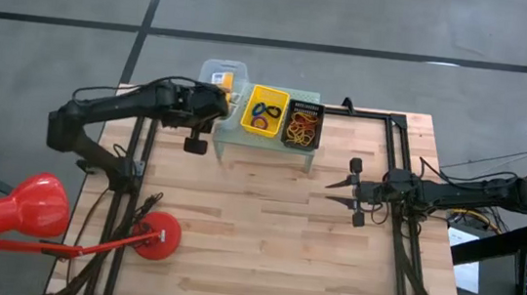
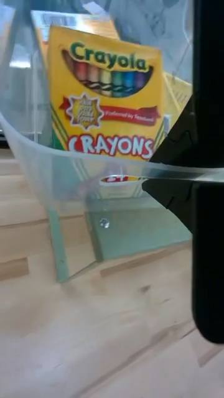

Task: Pick & Place Office Desk Supplies
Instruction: Put the transparent bin on the shelf, then return to Home Position

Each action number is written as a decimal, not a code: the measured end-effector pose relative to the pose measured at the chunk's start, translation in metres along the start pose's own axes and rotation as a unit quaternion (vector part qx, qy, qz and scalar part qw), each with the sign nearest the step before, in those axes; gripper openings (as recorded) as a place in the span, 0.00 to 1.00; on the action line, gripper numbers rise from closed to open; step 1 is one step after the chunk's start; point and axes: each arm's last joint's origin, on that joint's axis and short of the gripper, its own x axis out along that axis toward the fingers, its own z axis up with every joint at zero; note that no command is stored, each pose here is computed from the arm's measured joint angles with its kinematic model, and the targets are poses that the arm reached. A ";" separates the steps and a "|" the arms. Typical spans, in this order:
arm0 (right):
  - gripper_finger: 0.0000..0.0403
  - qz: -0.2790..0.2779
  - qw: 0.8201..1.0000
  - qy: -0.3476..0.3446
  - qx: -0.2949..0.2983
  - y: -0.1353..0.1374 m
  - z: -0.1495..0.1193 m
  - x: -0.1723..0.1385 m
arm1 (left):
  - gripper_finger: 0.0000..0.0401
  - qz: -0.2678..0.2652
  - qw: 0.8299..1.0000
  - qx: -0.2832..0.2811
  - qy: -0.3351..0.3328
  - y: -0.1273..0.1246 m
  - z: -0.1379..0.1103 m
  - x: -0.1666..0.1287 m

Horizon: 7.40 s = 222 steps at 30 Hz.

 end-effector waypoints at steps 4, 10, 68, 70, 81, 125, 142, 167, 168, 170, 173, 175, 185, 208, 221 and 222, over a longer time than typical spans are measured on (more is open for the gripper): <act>0.30 0.000 1.000 0.000 0.000 0.000 0.000 0.000 | 0.03 0.013 1.000 -0.017 0.002 -0.003 -0.007 0.003; 0.30 0.000 1.000 0.000 0.000 0.000 0.000 0.000 | 0.03 0.027 0.999 -0.031 -0.001 -0.007 -0.005 0.008; 0.30 0.000 1.000 0.000 0.000 0.000 0.000 0.000 | 0.07 0.073 0.995 -0.029 0.066 -0.007 -0.022 0.019; 0.30 0.000 1.000 0.000 0.000 0.000 0.000 0.000 | 0.10 0.075 0.995 -0.028 0.066 -0.007 -0.022 0.019; 0.30 0.000 1.000 0.000 0.000 0.000 0.000 0.000 | 0.24 0.079 0.994 -0.028 0.067 -0.007 -0.022 0.019; 0.30 0.000 1.000 0.000 0.000 0.000 0.000 0.000 | 0.24 0.052 0.993 -0.018 0.103 -0.011 -0.015 0.001; 0.30 0.000 1.000 0.000 0.000 0.000 0.000 0.000 | 0.24 0.002 0.969 0.168 0.182 -0.003 0.003 -0.045; 0.30 0.000 1.000 0.000 0.000 0.000 0.000 0.000 | 0.24 -0.153 0.526 0.835 -0.049 0.017 -0.009 -0.054; 0.30 0.000 1.000 0.000 0.000 0.000 0.000 0.000 | 0.24 -0.152 0.532 0.831 -0.059 0.018 -0.010 -0.050; 0.30 0.000 1.000 0.000 0.000 0.000 0.000 0.000 | 0.24 -0.157 0.548 0.820 -0.060 0.020 -0.016 -0.043; 0.30 0.000 1.000 0.000 0.000 0.000 0.000 0.000 | 0.24 -0.190 0.520 0.831 -0.052 0.022 -0.027 -0.034; 0.30 0.000 1.000 0.000 0.000 0.000 0.000 0.000 | 0.24 -0.218 0.474 0.852 -0.032 0.024 -0.034 -0.032; 0.30 0.000 1.000 0.000 0.000 0.000 0.000 0.000 | 0.24 -0.357 0.273 0.892 -0.049 0.091 -0.056 0.009; 0.30 0.000 1.000 0.000 0.000 0.000 0.000 0.000 | 0.24 -0.607 0.092 0.790 0.007 0.168 0.060 0.033; 0.30 0.000 1.000 0.001 0.000 0.000 0.000 0.000 | 0.24 -0.701 -0.015 0.713 0.006 0.191 0.111 0.063; 0.30 0.000 1.000 0.001 0.000 0.000 0.000 0.000 | 0.24 -0.702 -0.021 0.712 0.009 0.191 0.111 0.064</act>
